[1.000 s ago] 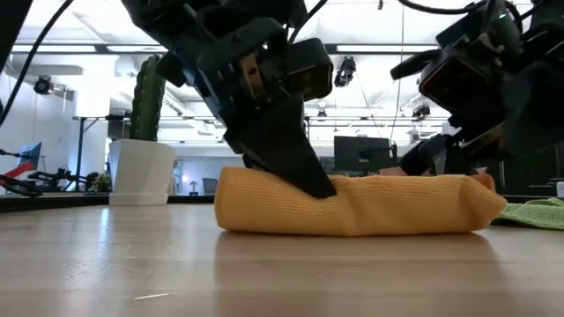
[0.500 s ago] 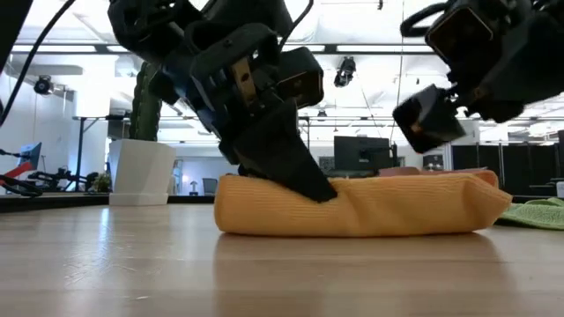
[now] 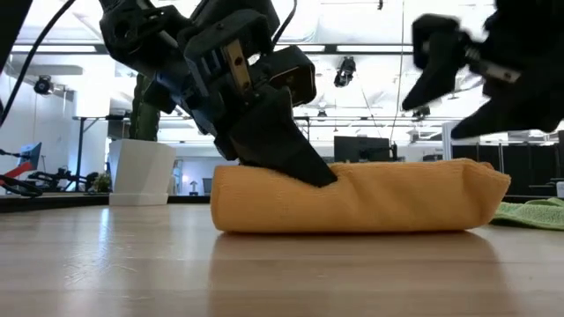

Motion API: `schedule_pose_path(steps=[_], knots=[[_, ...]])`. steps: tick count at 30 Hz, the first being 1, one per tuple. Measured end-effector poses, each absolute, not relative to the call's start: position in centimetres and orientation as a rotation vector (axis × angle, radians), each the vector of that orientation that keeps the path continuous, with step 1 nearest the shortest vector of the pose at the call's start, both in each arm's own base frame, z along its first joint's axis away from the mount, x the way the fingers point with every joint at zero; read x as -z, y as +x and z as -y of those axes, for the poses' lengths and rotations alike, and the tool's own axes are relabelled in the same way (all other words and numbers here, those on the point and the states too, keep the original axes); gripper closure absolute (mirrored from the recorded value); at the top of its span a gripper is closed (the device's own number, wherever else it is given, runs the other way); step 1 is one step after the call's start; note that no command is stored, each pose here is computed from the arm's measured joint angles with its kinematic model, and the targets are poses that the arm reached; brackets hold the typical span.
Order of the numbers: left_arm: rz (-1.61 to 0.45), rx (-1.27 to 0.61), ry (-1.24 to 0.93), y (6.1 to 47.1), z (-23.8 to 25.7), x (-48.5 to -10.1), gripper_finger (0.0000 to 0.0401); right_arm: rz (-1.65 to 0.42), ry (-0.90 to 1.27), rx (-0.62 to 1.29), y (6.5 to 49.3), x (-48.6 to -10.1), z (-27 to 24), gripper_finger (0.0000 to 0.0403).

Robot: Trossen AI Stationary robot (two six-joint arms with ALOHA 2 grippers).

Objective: Roll microfiber towels into tight, uniform cylinder then place into a basket
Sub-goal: Roll the orange microfiber cloth

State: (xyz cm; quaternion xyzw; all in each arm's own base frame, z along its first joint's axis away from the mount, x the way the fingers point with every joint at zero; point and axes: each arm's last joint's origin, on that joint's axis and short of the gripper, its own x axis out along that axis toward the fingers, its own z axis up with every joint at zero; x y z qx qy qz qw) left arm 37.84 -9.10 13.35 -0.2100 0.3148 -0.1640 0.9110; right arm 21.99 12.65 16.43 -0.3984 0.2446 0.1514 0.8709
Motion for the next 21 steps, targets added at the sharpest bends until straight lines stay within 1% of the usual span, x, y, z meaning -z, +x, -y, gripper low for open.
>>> schedule_pose_path(steps=[3, 7, 11, 16, 21], knots=[[-0.640, 0.349, -0.447, 37.9, 8.8, -13.4, 0.0401, -0.456, -0.844, -0.338, 22.4, -17.4, -13.9, 0.0165], [-0.620, 0.341, -0.478, 38.2, 7.8, -13.5, 0.0401, -0.448, -0.825, -0.360, 23.0, -17.5, -15.5, 0.0167], [-0.625, 0.307, -0.498, 38.0, 6.6, -13.1, 0.0401, -0.519, -0.880, -0.362, 23.6, -15.3, -16.9, 0.0167], [-0.651, 0.261, -0.522, 37.3, 5.4, -12.0, 0.0401, -0.624, -1.016, -0.197, 24.9, -12.3, -17.9, 0.0167], [-0.663, 0.215, -0.518, 36.8, 5.0, -11.4, 0.0401, -0.666, -1.052, -0.139, 25.9, -10.7, -17.9, 0.0168]])
